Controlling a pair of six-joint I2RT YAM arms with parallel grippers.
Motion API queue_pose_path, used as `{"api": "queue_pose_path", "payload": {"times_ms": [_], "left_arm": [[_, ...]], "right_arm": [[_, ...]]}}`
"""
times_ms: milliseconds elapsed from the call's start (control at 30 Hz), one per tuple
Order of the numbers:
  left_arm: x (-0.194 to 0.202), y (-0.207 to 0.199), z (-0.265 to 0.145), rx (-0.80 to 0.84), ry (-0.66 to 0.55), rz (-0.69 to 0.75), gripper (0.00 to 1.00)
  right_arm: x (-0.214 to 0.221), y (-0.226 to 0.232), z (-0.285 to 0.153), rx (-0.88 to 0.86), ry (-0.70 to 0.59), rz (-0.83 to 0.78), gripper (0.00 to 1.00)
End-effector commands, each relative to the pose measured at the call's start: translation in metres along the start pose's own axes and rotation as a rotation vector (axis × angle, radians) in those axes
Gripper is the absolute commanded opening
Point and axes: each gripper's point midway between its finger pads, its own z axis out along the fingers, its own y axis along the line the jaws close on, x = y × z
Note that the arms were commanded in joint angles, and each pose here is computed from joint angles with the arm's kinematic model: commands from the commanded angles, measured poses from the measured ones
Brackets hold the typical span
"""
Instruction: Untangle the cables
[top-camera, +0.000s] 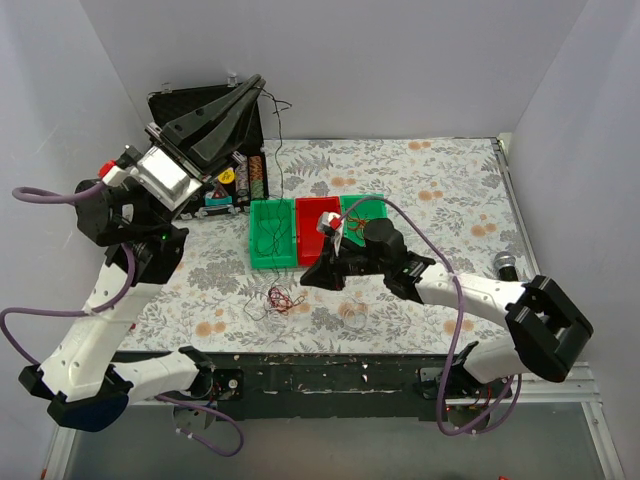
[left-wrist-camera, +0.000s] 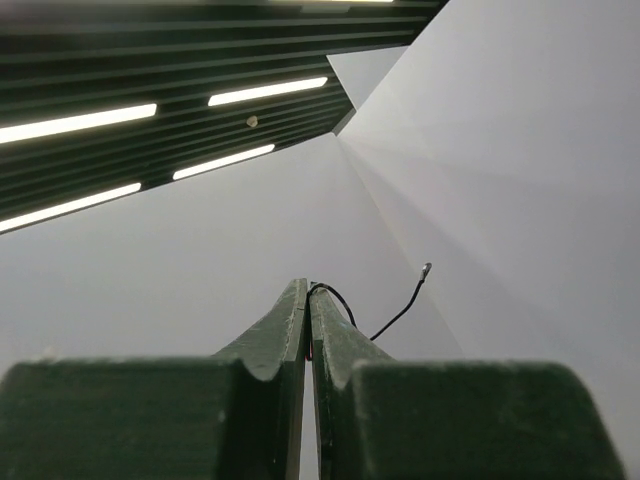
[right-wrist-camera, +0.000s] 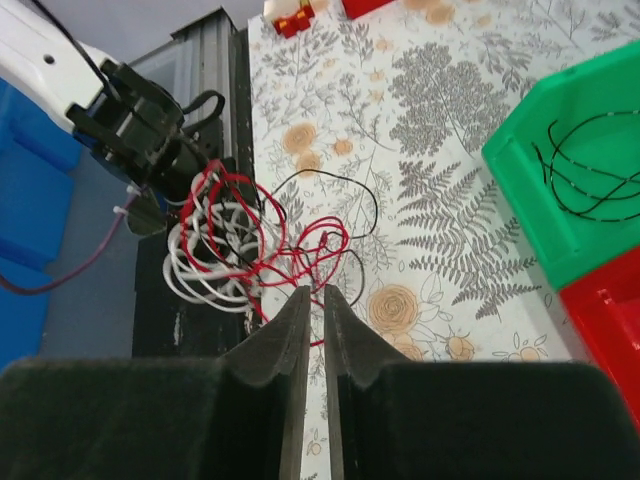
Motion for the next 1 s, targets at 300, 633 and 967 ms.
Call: {"api": "queue_pose_path", "payload": {"times_ms": [300,633,967], "left_arm": [[-0.018,0.001,-0.001,0.010,-0.040,0.006,0.00],[-0.015,-0.005,0.002,0.036,-0.045,-0.027,0.00],[-0.015,-0.006,0.004,0.045,-0.050,-0.036,0.00]], "right_arm": [[-0.060,0.023,-0.015,-0.005,-0.148,-0.114,0.61],[-0.094,0.022,-0.011,0.006,-0.217,-0.163,0.59],[-0.060,0.005,0.006,0.002,-0.135,-0.096,0.36]]}}
